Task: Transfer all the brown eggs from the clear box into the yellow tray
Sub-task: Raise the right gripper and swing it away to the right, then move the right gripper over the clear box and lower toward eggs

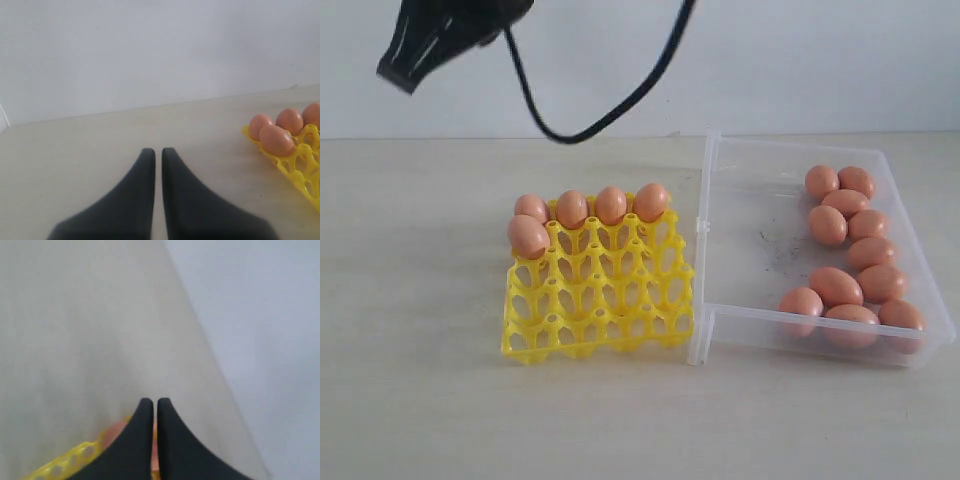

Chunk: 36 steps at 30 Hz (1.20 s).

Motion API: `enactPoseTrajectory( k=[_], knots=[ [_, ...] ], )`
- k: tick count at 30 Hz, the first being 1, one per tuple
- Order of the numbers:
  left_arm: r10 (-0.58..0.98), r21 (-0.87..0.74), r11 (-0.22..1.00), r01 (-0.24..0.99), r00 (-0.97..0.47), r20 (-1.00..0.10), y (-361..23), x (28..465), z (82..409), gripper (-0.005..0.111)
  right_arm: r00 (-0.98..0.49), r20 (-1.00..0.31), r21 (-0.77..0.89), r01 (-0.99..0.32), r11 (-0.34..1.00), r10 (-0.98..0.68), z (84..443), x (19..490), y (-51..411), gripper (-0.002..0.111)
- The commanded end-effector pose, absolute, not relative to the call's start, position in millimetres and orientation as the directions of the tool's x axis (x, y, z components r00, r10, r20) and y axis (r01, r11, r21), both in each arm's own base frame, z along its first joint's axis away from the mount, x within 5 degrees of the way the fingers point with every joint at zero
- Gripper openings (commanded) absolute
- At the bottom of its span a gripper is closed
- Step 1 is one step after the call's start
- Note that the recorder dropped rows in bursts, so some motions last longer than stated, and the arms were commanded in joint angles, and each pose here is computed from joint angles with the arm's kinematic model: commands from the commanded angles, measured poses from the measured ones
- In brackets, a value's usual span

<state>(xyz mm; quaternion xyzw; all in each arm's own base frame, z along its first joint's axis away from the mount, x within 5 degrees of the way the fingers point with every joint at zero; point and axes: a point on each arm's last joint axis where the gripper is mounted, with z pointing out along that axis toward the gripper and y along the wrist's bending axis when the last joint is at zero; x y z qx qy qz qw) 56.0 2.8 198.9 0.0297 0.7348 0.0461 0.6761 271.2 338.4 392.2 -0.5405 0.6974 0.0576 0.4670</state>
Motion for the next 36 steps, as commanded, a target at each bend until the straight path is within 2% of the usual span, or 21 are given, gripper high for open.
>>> enactPoseTrajectory(
  k=[1, 7, 9, 11, 13, 15, 18, 20, 23, 26, 31, 33, 36],
  knots=[
    [0.101, 0.102, 0.995, -0.013, -0.084, -0.991, 2, 56, 198, 0.004, 0.063, -0.739, -0.533, -0.662, 0.526, -0.670, 420, 256, 293, 0.000],
    [0.101, 0.102, 0.995, -0.013, -0.084, -0.991, 2, 56, 198, 0.004, 0.049, -0.743, -0.610, -0.459, 0.646, -0.668, 407, 231, 230, 0.000],
    [0.101, 0.102, 0.995, -0.013, -0.084, -0.991, 2, 56, 198, 0.004, 0.110, -0.759, -0.636, -0.341, 0.692, -0.642, 398, 227, 210, 0.000],
    [0.101, 0.102, 0.995, -0.013, -0.084, -0.991, 2, 56, 198, 0.004, 0.126, -0.823, -0.568, -0.236, 0.789, -0.554, 387, 228, 188, 0.000],
    [0.101, 0.102, 0.995, -0.013, -0.084, -0.991, 2, 56, 198, 0.004, 0.020, -0.892, -0.450, -0.147, 0.881, -0.452, 372, 232, 161, 0.000],
    [0.101, 0.102, 0.995, -0.013, -0.084, -0.991, 2, 56, 198, 0.004, -0.093, -0.928, -0.362, 0.007, 0.932, -0.360, 348, 241, 127, 0.000],
    [0.101, 0.102, 0.995, -0.013, -0.084, -0.991, 2, 56, 198, 0.004, -0.209, -0.956, -0.254, 0.228, 0.940, -0.207, 313, 253, 75, 0.000],
    [0.101, 0.102, 0.995, -0.013, -0.084, -0.991, 2, 56, 198, 0.004, -0.237, -0.969, -0.162, 0.361, 0.919, -0.077, 297, 259, 43, 0.000],
    [0.101, 0.102, 0.995, -0.013, -0.084, -0.991, 2, 56, 198, 0.004, -0.255, -0.967, -0.119, 0.477, 0.871, 0.008, 286, 265, 7, 0.000],
    [0.101, 0.102, 0.995, -0.013, -0.084, -0.991, 2, 56, 198, 0.004, -0.281, -0.957, -0.080, 0.484, 0.871, 0.068, 280, 270, -11, 0.000],
    [0.101, 0.102, 0.995, -0.013, -0.084, -0.991, 2, 56, 198, 0.004, -0.367, -0.917, 0.035, 0.311, 0.950, 0.155, 268, 279, -5, 0.000],
    [0.101, 0.102, 0.995, -0.013, -0.084, -0.991, 2, 56, 198, 0.004, -0.421, -0.894, 0.062, 0.215, 0.975, 0.150, 261, 285, 5, 0.000],
    [0.101, 0.102, 0.995, -0.013, -0.084, -0.991, 2, 56, 198, 0.004, -0.536, -0.842, 0.110, -0.068, 0.992, 0.056, 247, 298, 32, 0.000]
  ],
)
